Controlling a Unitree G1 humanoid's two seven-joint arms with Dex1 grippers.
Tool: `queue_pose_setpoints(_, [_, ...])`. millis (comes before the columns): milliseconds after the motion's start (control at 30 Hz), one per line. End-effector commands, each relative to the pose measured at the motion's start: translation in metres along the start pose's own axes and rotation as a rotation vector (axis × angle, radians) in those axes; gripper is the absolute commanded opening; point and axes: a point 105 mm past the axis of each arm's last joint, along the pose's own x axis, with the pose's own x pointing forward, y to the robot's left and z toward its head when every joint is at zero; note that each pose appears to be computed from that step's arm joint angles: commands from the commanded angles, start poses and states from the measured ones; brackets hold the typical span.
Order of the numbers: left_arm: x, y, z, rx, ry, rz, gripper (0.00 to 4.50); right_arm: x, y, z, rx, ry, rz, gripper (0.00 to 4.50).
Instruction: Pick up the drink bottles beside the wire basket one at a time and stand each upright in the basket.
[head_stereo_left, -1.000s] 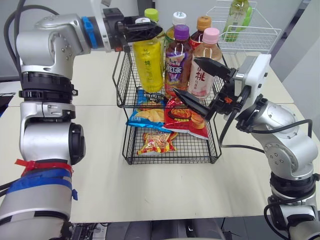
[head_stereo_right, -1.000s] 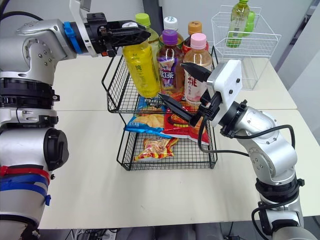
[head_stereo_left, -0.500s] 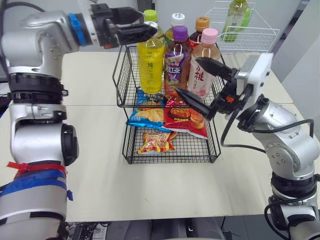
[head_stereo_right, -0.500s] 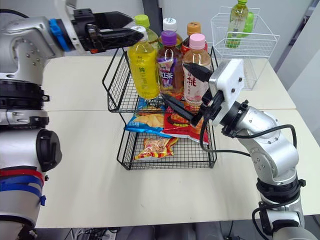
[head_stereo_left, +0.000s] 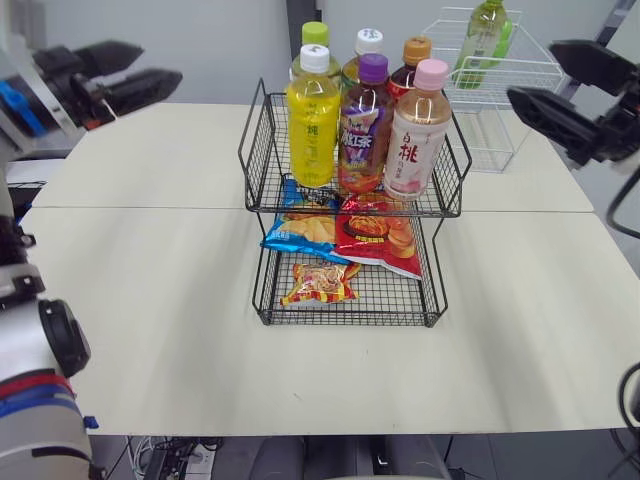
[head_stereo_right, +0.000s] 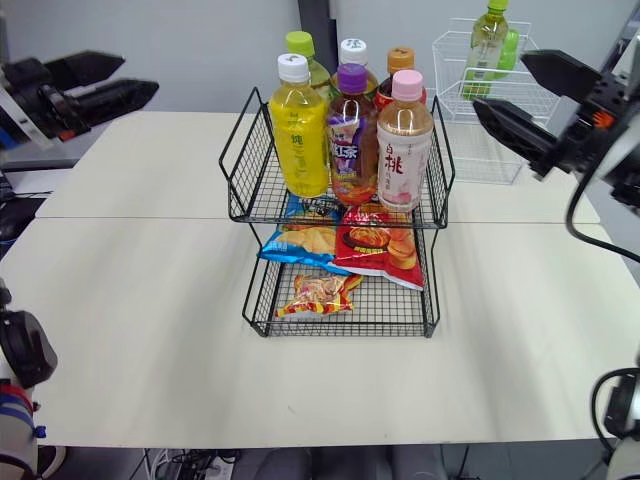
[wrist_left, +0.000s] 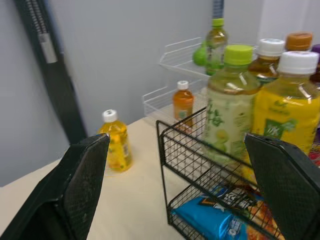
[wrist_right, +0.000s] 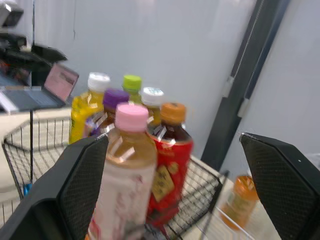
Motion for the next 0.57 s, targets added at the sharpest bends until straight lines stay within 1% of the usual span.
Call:
queue_pose_setpoints(33, [-0.020, 0.008, -0.022, 0.056, 0.055, 0.083, 4.46, -0.023, -0.021, -0.035, -0.066, 0.114, -0.038, 4.50])
queue_pose_setpoints(100, [-0.031, 0.012, -0.056, 0.057, 0.132, 0.148, 4.46, -0.040, -0.026, -0.073, -0.054, 0.216, -0.047, 4.50])
queue_pose_setpoints(167, [-0.040, 0.015, -0.083, 0.058, 0.174, 0.208, 4.46, -0.054, -0.027, -0.105, -0.039, 0.299, -0.041, 4.50])
queue_pose_setpoints(267, [-0.050, 0.018, -0.110, 0.059, 0.202, 0.275, 4.46, -0.064, -0.027, -0.130, -0.017, 0.346, -0.041, 4.50])
queue_pose_setpoints(367, [-0.059, 0.014, -0.143, 0.053, 0.260, 0.307, 4.46, -0.071, -0.025, -0.152, 0.019, 0.379, -0.049, 4.50])
queue_pose_setpoints(433, [-0.061, 0.012, -0.152, 0.048, 0.271, 0.315, 4.46, -0.072, -0.025, -0.157, 0.029, 0.385, -0.052, 4.50])
queue_pose_setpoints(567, [-0.064, 0.012, -0.156, 0.048, 0.270, 0.323, 4.46, -0.070, -0.024, -0.161, 0.036, 0.384, -0.050, 4.50])
